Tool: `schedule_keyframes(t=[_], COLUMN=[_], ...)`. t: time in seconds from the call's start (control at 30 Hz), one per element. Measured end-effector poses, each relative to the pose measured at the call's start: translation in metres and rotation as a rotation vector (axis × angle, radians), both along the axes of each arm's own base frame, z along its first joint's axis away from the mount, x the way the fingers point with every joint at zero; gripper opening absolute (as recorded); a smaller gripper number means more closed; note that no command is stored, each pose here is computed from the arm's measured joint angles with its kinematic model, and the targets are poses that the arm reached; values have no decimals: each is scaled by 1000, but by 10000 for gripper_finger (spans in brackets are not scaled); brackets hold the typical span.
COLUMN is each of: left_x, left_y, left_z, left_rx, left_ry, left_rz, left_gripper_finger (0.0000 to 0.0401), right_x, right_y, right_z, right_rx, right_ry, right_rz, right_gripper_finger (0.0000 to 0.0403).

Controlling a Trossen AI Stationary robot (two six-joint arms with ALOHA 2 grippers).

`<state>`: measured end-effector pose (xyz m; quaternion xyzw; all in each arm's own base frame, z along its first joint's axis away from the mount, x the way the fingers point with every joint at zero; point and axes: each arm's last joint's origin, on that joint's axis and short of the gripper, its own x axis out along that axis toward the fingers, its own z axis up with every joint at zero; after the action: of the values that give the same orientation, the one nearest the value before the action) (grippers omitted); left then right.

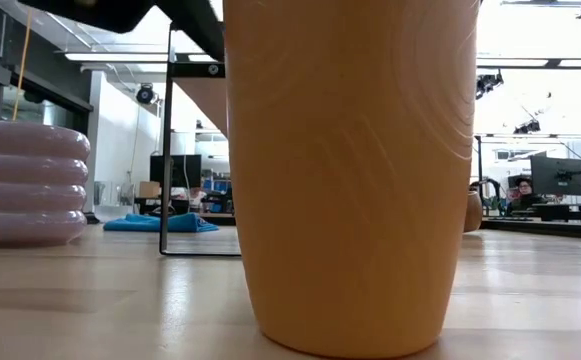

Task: Stack small to large cups/mugs on shelf
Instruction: Put the yellow cup on the shelf

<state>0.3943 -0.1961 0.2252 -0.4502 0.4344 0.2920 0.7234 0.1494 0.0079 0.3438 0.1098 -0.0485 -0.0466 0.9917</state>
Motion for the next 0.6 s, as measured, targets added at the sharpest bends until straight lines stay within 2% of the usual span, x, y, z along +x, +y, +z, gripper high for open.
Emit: schedule_keyframes(t=[0.13, 0.3, 0.6], left_x=[0, 6, 9], left_y=[1, 0, 1], left_z=[-3, -18, -21], left_rx=[19, -15, -11], left_ry=[3, 40, 28], left_rz=[17, 5, 14], left_gripper_finger=[161, 161, 160], right_x=[0, 0, 0], right_y=[0, 0, 0], right_z=[0, 0, 0], right_rx=[0, 0, 1], right_ry=[-1, -1, -2], right_rz=[0, -1, -7], right_gripper_finger=[140, 140, 140])
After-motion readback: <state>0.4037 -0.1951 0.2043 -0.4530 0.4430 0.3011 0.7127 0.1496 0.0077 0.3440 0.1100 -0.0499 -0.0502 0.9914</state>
